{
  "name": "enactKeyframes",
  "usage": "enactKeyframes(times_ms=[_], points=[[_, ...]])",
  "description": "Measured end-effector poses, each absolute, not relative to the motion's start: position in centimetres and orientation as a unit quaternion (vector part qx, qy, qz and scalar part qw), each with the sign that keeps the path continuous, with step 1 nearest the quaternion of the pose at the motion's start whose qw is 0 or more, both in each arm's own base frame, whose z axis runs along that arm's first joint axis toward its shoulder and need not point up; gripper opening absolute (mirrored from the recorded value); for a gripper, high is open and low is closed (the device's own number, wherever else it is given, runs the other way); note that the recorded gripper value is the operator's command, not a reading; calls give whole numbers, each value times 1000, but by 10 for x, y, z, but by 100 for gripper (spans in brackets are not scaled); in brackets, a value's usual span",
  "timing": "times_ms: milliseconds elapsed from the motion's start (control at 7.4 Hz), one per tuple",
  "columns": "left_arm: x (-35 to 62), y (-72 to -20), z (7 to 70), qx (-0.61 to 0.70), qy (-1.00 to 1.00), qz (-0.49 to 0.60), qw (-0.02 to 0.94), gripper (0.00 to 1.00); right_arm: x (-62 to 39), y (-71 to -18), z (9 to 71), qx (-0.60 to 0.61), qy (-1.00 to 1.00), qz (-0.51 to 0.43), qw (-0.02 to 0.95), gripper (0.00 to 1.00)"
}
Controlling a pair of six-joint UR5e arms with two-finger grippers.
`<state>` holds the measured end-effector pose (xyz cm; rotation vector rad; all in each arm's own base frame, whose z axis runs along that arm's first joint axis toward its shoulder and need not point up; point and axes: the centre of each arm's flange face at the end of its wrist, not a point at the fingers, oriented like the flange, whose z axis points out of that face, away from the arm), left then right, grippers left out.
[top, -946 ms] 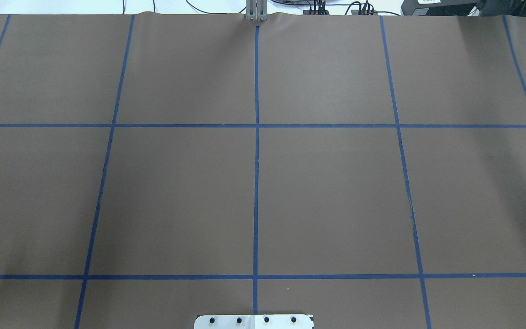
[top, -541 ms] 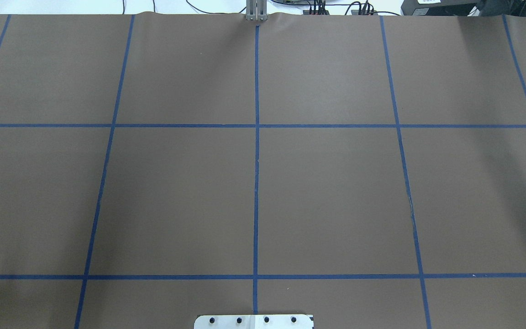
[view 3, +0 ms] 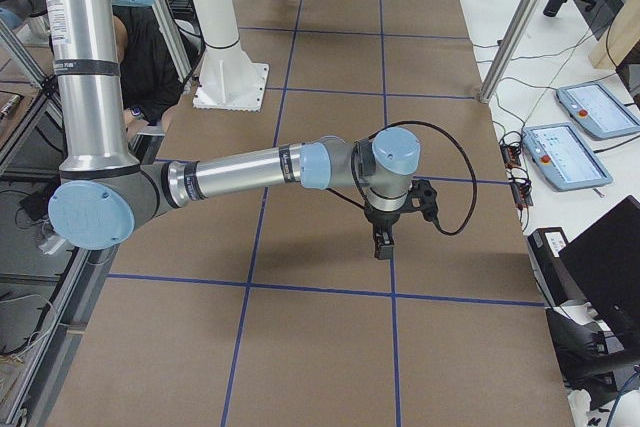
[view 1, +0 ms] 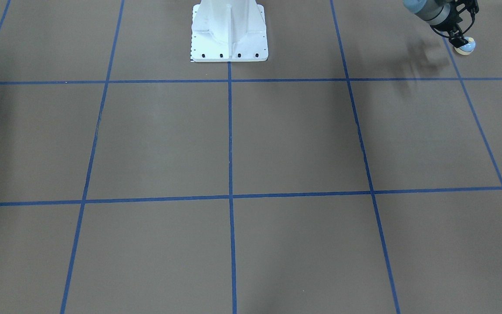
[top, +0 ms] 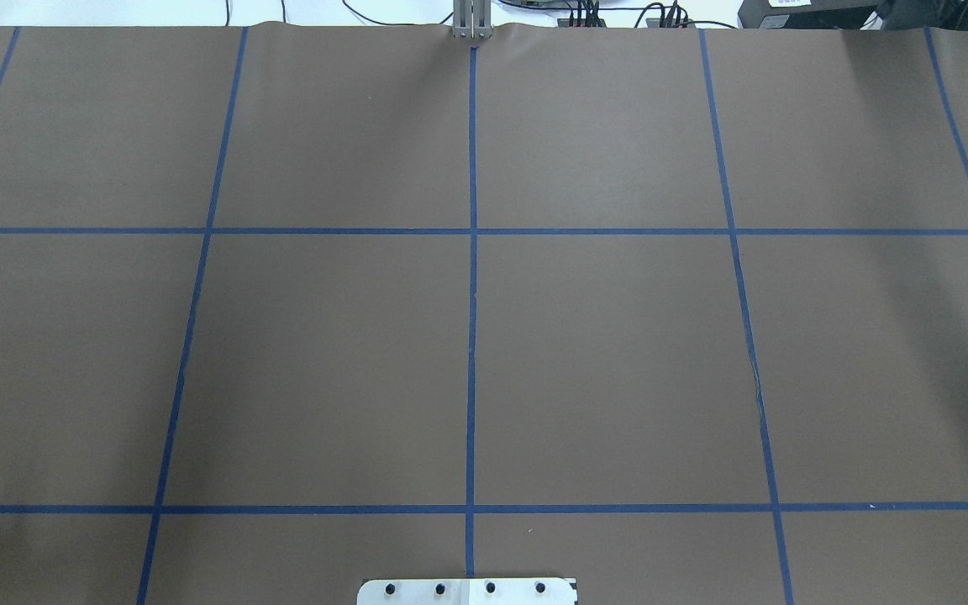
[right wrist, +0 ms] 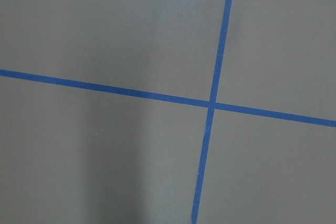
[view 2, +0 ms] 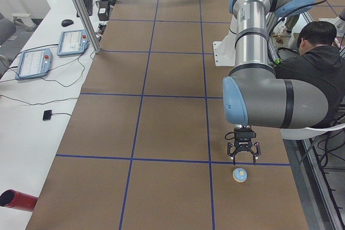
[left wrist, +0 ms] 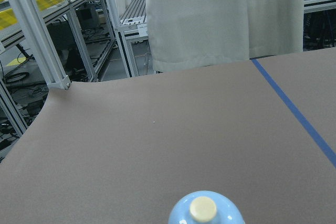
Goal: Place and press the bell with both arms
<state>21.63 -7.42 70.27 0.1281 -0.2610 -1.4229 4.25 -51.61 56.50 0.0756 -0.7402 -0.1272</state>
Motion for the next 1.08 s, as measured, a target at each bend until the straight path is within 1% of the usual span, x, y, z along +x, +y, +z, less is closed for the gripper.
enactKeyframes(times_ms=[1081], points=[[207, -79, 743, 64, -128, -617, 774, 100, 42, -517, 568, 34, -362, -60, 930, 100]])
